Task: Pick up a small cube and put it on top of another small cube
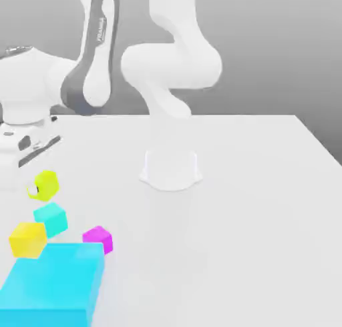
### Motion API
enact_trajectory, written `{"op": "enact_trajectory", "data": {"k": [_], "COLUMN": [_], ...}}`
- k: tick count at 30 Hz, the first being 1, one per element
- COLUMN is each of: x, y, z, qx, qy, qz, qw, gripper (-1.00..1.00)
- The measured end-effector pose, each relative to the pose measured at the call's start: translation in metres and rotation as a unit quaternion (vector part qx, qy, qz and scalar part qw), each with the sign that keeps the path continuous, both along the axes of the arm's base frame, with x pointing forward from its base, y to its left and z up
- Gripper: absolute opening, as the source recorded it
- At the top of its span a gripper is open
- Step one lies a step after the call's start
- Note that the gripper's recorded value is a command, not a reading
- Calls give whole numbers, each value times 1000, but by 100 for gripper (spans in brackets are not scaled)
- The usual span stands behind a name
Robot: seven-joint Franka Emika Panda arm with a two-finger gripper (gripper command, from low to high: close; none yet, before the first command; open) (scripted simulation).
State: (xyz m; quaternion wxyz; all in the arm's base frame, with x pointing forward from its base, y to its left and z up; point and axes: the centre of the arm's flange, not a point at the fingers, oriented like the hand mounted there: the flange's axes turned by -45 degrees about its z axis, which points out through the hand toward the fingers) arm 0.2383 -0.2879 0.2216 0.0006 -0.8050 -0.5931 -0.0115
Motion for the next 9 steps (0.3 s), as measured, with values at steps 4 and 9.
{"op": "enact_trajectory", "data": {"k": [4, 9], "x": [0, -7], "y": [2, 2], "z": [-18, -38], "qx": [-2, -6], "qy": [2, 7], "qz": [2, -3], "qw": [1000, 1000], "gripper": [-100, 100]}}
